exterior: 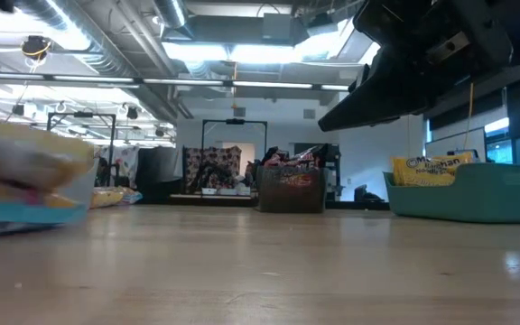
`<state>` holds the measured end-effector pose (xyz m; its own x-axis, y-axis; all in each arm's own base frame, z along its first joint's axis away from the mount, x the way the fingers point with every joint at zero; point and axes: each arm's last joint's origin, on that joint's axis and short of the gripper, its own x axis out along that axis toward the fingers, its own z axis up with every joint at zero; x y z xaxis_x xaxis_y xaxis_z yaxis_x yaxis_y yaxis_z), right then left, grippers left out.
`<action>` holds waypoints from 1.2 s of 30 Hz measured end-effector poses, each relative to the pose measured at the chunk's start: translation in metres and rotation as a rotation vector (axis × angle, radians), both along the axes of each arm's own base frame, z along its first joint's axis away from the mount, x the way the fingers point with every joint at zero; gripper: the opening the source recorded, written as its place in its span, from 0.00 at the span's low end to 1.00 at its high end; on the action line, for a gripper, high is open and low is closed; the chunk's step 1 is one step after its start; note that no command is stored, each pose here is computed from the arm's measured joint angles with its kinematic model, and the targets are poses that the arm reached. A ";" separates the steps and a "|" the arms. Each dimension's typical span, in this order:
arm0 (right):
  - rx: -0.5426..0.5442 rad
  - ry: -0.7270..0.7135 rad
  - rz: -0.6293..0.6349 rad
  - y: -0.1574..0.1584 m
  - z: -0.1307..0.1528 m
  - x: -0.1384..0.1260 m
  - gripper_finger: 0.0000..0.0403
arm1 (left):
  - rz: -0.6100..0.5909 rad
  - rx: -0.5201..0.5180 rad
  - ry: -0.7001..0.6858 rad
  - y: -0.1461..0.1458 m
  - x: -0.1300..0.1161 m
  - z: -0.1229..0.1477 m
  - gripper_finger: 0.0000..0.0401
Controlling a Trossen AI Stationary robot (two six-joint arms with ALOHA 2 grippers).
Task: Sort Maruchan noodles
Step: Put the yellow noodle pack into the blue bin
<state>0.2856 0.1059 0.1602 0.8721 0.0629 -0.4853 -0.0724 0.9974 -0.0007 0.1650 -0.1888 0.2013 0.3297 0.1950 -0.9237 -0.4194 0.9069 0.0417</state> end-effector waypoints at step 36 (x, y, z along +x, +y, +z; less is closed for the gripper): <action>0.004 0.001 -0.009 0.000 0.000 0.000 0.00 | 0.125 0.061 -0.191 0.018 0.030 -0.005 0.50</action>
<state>0.2856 0.1057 0.1603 0.8720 0.0576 -0.4862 -0.0638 0.9980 0.0037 0.1946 -0.1709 0.1961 0.4671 0.2991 -0.8321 -0.5338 0.8456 0.0044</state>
